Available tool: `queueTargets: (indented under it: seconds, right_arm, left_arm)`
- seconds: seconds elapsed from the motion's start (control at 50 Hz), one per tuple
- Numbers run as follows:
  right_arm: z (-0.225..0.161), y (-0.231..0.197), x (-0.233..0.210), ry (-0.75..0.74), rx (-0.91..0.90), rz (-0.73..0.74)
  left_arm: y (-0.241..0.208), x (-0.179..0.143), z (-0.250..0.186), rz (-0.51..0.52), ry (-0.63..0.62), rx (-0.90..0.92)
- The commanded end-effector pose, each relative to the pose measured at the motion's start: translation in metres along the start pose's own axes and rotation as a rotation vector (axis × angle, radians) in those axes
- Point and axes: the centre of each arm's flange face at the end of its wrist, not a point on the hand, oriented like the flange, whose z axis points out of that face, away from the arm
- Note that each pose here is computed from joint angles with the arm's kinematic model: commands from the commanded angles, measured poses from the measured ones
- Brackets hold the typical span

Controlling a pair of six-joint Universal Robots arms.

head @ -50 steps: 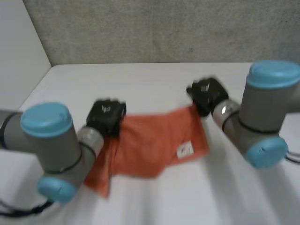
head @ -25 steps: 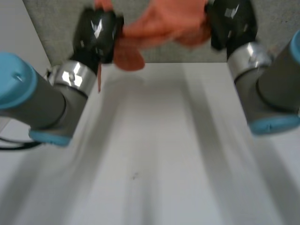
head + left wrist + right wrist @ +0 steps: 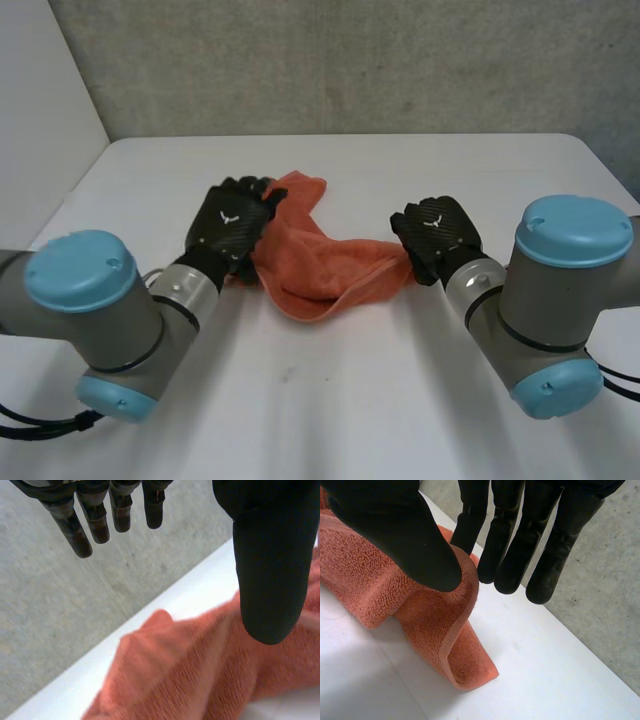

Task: Fold the laundry

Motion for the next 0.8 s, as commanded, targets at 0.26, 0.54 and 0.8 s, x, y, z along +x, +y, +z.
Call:
queueTargets:
  seconds: [0.26,0.54,0.8]
  right_arm:
    - [0.004,0.003,0.002,0.014,-0.008,0.185]
    - [0.002,0.010,-0.002,0.002,-0.030,0.186]
    - [0.002,0.016,-0.004,-0.002,-0.046,0.186]
  left_arm:
    - [-0.003,-0.033,-0.041,-0.141,-0.231,-0.109]
    - [0.027,-0.032,-0.023,-0.327,-0.239,-0.175]
    - [0.041,-0.026,-0.009,-0.335,-0.193,-0.184]
